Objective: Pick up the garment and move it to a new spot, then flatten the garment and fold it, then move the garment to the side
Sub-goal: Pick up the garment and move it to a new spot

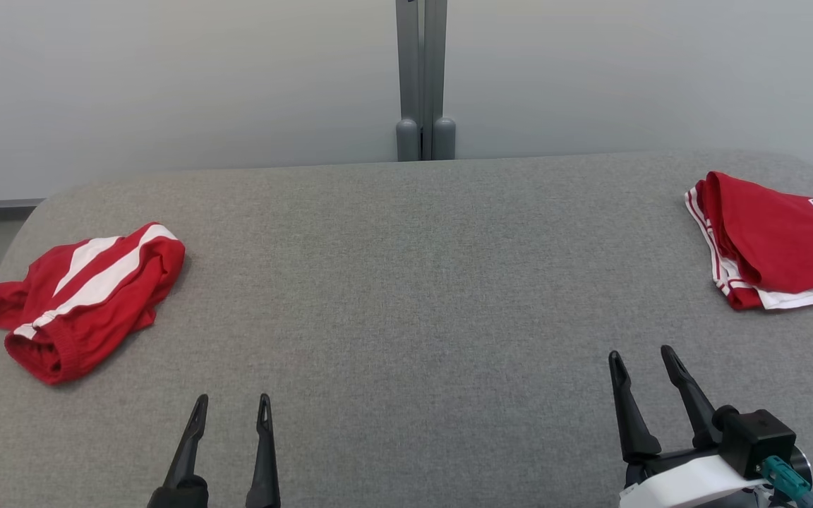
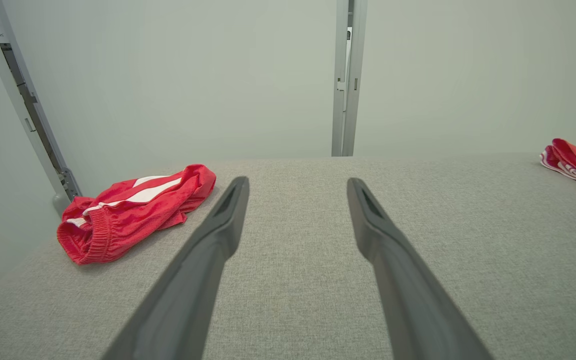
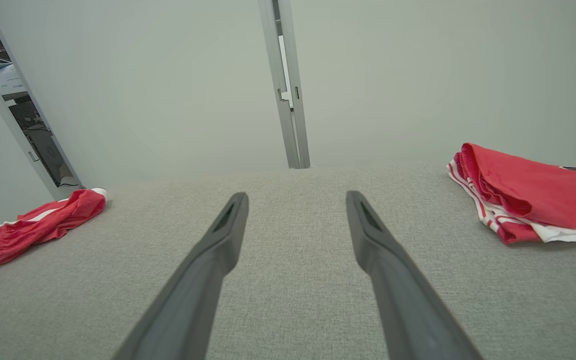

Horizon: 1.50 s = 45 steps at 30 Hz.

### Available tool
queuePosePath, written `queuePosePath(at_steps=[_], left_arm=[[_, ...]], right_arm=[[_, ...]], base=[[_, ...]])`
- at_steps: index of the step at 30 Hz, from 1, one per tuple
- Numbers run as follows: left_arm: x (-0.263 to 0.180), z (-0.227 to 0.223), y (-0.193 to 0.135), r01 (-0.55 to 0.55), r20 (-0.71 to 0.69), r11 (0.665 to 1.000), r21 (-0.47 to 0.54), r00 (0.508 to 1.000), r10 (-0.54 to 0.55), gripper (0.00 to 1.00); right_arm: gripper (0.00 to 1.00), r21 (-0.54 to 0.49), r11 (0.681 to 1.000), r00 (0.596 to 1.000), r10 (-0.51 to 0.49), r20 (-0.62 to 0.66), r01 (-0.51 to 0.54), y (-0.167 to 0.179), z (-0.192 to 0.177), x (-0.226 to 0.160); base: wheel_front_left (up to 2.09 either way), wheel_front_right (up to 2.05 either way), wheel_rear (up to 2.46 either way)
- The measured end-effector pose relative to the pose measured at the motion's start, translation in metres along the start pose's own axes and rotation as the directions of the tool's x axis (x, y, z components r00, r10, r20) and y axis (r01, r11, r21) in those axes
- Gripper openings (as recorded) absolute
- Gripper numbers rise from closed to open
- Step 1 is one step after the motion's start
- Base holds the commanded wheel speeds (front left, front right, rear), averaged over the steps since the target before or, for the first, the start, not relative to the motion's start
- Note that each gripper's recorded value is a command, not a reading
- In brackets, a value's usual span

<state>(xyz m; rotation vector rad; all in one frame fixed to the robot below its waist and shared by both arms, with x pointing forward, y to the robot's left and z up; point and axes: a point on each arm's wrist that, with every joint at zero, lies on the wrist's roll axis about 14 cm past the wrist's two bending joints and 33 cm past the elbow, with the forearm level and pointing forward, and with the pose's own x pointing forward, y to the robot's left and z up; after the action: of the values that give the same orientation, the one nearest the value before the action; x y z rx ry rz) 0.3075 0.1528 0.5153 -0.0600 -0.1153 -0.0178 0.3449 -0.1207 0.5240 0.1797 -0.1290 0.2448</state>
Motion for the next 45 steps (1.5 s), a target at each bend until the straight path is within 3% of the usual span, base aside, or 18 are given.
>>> queuePosePath(at_steps=[12,24,34,45], left_arm=[[-0.002,-0.001,0.003,-0.011,-0.005,1.0,0.001,1.0,0.011,1.0],[-0.017,0.002,0.032,-0.122,0.003,0.992,0.021,0.993,0.122,1.0],[-0.048,0.007,0.072,-0.277,0.011,0.96,0.04,0.961,0.277,1.0],[-0.076,0.014,0.098,-0.398,0.028,0.916,0.051,0.917,0.397,1.0]], right_arm=[[1.0,-0.007,1.0,1.0,0.01,-0.013,-0.01,0.002,-0.004,0.003],[1.0,-0.01,0.99,0.989,0.142,-0.049,-0.143,0.04,-0.017,0.021],[1.0,0.02,0.952,0.949,0.306,-0.078,-0.305,0.092,-0.031,0.039],[1.0,0.055,0.91,0.904,0.415,-0.105,-0.412,0.13,-0.044,0.048]], base=[[0.0,0.0,0.0],[0.0,0.0,0.0],[0.0,0.0,0.0],[0.0,0.0,0.0]])
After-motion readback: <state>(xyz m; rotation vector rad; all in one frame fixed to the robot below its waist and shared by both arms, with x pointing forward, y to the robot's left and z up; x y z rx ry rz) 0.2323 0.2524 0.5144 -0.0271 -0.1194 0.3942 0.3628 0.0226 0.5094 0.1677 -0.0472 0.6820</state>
